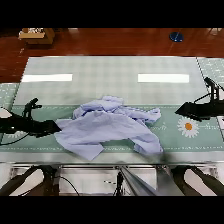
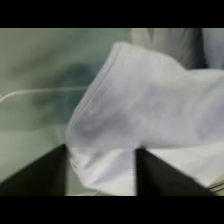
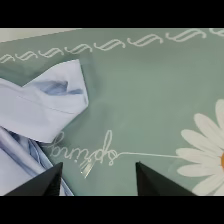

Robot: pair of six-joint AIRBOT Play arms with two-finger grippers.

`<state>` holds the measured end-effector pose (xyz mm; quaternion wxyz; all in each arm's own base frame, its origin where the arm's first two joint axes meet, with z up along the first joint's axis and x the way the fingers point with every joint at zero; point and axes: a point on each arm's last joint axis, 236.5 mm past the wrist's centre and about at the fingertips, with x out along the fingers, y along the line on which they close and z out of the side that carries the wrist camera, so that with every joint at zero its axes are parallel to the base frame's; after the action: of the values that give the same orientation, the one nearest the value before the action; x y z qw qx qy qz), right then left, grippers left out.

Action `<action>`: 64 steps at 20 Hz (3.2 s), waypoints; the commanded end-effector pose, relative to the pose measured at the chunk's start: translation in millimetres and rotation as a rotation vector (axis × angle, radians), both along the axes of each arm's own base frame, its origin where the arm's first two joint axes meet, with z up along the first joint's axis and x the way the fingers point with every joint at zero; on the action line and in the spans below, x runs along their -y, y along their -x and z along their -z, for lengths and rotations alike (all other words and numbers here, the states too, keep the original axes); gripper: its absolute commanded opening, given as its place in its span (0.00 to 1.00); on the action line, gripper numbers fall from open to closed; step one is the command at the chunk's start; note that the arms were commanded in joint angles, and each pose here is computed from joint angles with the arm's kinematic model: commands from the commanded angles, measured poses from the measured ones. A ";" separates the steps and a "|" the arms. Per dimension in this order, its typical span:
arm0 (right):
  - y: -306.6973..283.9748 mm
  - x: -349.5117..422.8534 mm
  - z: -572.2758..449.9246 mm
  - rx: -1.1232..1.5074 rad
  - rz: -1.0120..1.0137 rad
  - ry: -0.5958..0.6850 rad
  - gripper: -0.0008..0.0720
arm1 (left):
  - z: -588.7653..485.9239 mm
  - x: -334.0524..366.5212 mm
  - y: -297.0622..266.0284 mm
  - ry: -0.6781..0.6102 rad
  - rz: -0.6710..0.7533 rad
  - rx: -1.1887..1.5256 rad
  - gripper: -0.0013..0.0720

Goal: Fold the shirts.

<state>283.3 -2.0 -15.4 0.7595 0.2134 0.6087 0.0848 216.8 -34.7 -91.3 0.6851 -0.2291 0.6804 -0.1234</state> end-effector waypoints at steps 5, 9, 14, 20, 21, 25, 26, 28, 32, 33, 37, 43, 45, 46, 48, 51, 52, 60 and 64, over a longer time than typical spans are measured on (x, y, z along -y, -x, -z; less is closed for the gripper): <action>-3.0 -12.3 -5.2 0.030 -0.026 -0.053 0.74 | 10.1 34.4 -20.2 0.212 -0.075 -0.010 0.05; 35.7 -25.9 16.7 -0.076 -0.047 -0.088 0.74 | 4.2 41.0 -11.7 0.245 -0.021 -0.017 0.05; 89.8 -70.3 49.1 -0.116 0.015 -0.215 0.74 | -2.7 47.3 -3.1 0.278 0.029 -0.023 0.05; 94.9 -82.0 55.2 -0.126 0.070 -0.223 0.74 | -5.3 49.6 0.2 0.292 0.039 -0.033 0.05; 97.5 -79.5 60.0 -0.145 0.074 -0.192 0.74 | -5.7 49.9 0.9 0.294 0.041 -0.035 0.05; 87.9 -89.7 67.8 -0.116 0.062 -0.120 0.74 | -6.8 51.0 2.6 0.301 0.048 -0.039 0.05; 85.3 -95.4 68.8 -0.105 0.053 -0.107 0.74 | -6.7 51.0 2.3 0.300 0.047 -0.038 0.05; 80.1 -99.5 75.3 -0.095 0.077 -0.050 0.72 | -6.6 50.8 2.1 0.299 0.065 -0.023 0.05; 84.6 -119.0 107.9 -0.178 0.072 -0.005 0.62 | -6.5 50.7 1.9 0.298 0.082 -0.009 0.05; 84.2 -126.9 114.7 -0.192 0.073 -0.017 0.33 | -6.3 50.6 1.8 0.297 0.087 -0.005 0.05; 54.6 -154.3 85.1 -0.050 -0.015 -0.084 0.04 | -21.8 48.3 -12.7 0.296 0.101 0.047 0.04; -22.5 -136.6 -104.4 0.491 -0.123 0.042 0.04 | -177.4 36.0 -110.2 0.220 0.096 0.563 0.04; -32.0 -128.9 -182.5 0.681 -0.094 0.054 0.04 | -257.9 30.9 -124.8 0.143 0.107 0.759 0.04; -33.3 -124.7 -215.4 0.757 -0.081 0.061 0.04 | -297.5 30.2 -126.2 0.107 0.111 0.852 0.04; -32.4 -115.4 -278.9 0.901 -0.057 0.082 0.04 | -379.5 32.5 -118.4 0.032 0.117 1.047 0.04; -23.9 -102.3 -361.9 1.091 -0.023 0.110 0.04 | -490.7 45.5 -79.4 -0.095 0.160 1.338 0.04; -18.9 -97.2 -384.5 1.144 -0.011 0.123 0.04 | -518.9 47.0 -64.6 -0.145 0.153 1.412 0.04; 51.6 -91.1 -494.6 1.294 0.056 -0.029 0.04 | -626.9 39.1 53.8 -0.467 -0.042 1.705 0.04; 97.0 -128.8 -478.7 1.113 -0.069 -0.207 0.04 | -630.2 58.7 101.4 -0.499 -0.020 1.771 0.04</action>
<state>220.9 103.4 470.8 0.9625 0.1572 0.0527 0.2147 149.6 -85.8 532.3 0.9880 0.0843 -0.0626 -0.1130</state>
